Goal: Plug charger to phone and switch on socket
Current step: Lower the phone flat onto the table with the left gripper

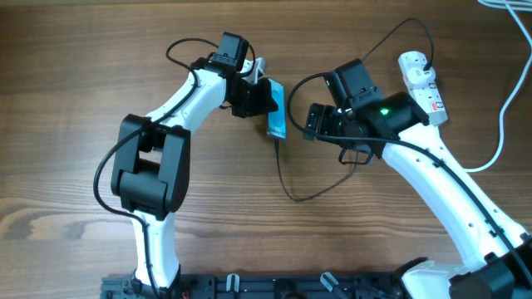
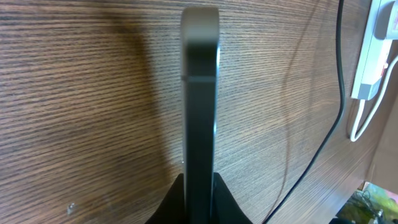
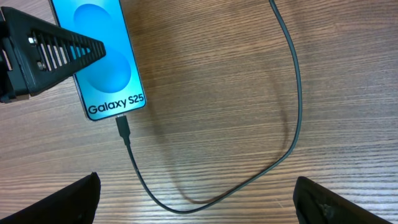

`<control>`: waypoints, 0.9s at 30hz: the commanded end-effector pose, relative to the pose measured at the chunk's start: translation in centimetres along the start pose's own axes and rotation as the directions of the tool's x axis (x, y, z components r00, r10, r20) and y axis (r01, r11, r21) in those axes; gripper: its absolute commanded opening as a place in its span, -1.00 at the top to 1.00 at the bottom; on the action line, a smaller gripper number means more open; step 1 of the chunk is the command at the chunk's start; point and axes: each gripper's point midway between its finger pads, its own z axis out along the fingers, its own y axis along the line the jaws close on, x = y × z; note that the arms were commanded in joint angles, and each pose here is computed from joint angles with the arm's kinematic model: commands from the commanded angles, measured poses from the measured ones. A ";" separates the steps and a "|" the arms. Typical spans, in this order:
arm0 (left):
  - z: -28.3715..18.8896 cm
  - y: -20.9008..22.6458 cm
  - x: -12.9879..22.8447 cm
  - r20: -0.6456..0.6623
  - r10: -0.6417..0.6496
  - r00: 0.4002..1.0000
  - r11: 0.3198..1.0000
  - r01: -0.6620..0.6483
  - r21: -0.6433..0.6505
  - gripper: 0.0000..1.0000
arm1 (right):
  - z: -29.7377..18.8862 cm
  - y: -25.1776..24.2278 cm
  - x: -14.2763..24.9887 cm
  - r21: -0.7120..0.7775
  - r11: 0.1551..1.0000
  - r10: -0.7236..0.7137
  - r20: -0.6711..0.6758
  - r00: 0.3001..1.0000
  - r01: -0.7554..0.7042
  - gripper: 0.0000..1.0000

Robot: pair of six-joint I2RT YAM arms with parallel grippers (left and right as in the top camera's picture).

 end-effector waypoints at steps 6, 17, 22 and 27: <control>1.9 0.5 1.0 -0.053 -0.017 0.998 1.000 0.017 0.008 0.88 | -0.1 0.5 -0.3 -0.018 1.000 -0.013 0.005 1.000 0.013 -0.99; 2.4 0.6 1.0 -0.054 -0.012 0.998 1.000 0.013 0.007 0.76 | -0.1 0.5 -0.3 -0.017 1.000 -0.014 0.004 1.000 0.014 -1.00; 2.4 0.7 1.0 -0.051 -0.013 0.999 1.000 0.013 0.000 0.67 | -0.1 0.5 -0.2 -0.015 1.000 -0.014 0.001 1.000 0.014 -0.99; 2.4 0.8 1.0 -0.051 -0.013 0.999 1.000 0.013 0.000 0.65 | -0.1 0.4 -0.2 -0.014 1.000 -0.014 0.000 1.000 0.014 -0.99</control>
